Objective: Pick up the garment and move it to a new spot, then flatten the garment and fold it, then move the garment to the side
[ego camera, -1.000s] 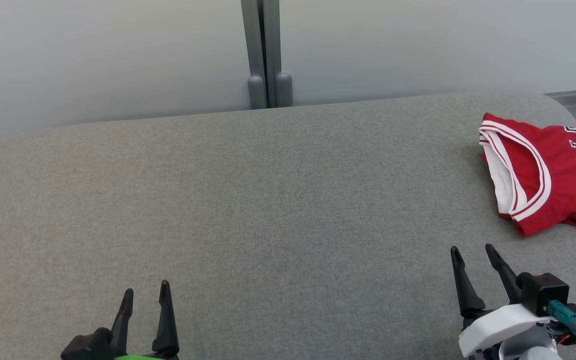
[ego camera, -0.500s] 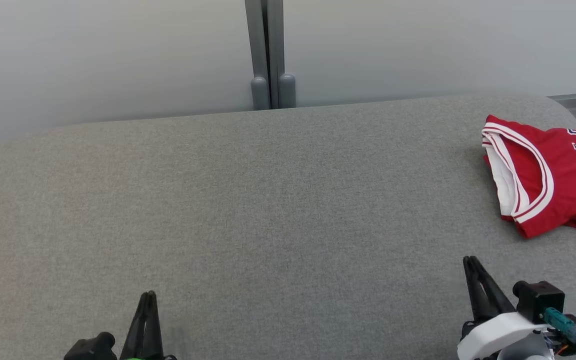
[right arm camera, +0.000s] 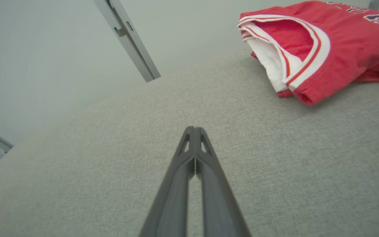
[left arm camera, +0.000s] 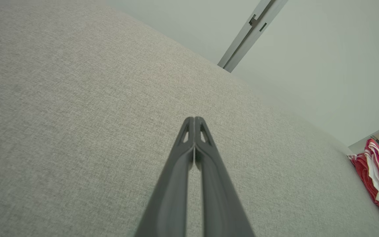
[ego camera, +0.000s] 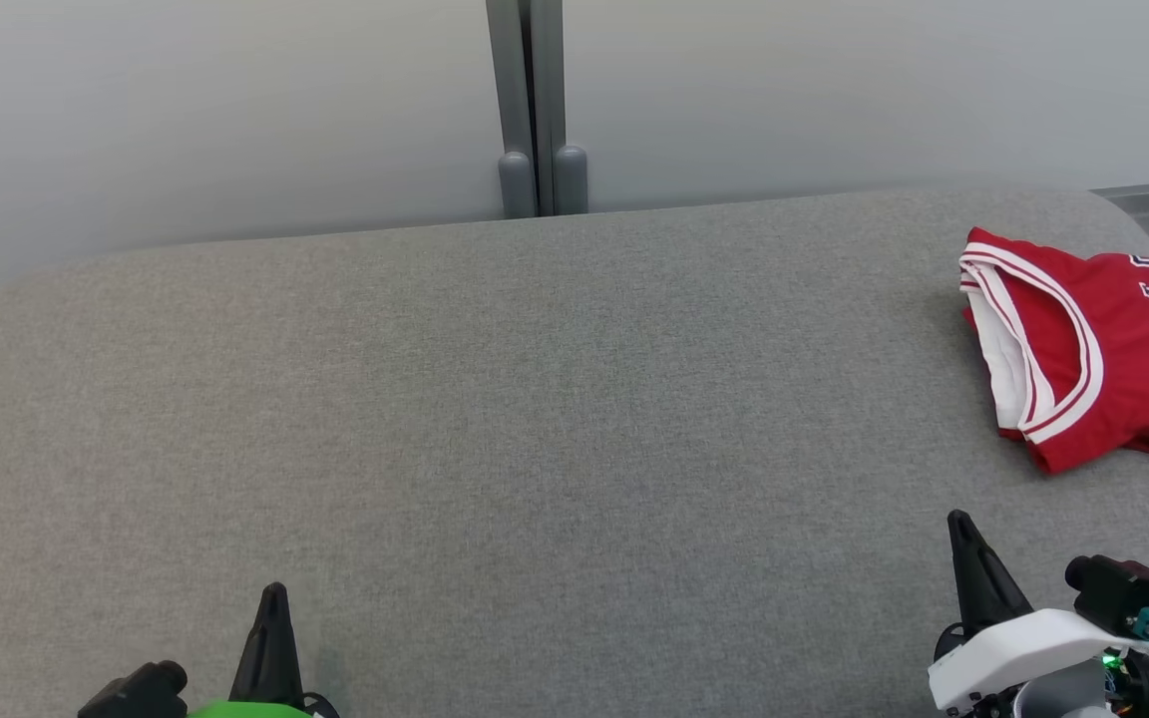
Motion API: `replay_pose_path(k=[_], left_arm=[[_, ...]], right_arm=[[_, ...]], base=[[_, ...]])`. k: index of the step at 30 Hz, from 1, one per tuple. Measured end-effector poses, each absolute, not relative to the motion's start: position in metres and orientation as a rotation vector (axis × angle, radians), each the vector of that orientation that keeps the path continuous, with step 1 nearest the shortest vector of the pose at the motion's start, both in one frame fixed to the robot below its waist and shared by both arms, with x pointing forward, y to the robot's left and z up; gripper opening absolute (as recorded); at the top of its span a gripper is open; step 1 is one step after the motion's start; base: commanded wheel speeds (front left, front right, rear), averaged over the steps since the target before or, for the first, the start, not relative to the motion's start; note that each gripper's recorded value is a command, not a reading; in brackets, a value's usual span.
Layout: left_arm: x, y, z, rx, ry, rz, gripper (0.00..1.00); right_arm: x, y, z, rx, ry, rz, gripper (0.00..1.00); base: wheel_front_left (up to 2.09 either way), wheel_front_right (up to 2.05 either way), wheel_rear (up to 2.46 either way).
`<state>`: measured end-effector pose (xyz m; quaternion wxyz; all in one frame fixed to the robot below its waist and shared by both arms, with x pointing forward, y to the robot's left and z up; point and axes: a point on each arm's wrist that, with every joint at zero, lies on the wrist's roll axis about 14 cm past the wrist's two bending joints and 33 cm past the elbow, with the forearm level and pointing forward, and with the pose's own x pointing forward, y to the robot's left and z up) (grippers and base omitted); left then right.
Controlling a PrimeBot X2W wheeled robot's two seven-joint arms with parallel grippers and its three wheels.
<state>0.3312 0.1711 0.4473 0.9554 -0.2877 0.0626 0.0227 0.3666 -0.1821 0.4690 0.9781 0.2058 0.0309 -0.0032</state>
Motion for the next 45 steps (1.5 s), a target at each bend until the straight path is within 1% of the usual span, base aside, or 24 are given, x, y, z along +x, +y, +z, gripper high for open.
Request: replay_pose_path(k=[20, 45], left_arm=[[0.345, 0.181, 0.454, -0.845, 0.126, 0.088, 0.0], [0.361, 0.189, 0.468, -1.104, 0.097, 0.094, 0.0]], right_arm=[[0.371, -0.19, 0.472, 0.723, 0.069, -0.058, 0.0], [0.377, -0.195, 0.48, 1.025, 0.06, -0.072, 0.0]], base=[[0.0, 0.0, 0.0], [0.0, 0.0, 0.0]])
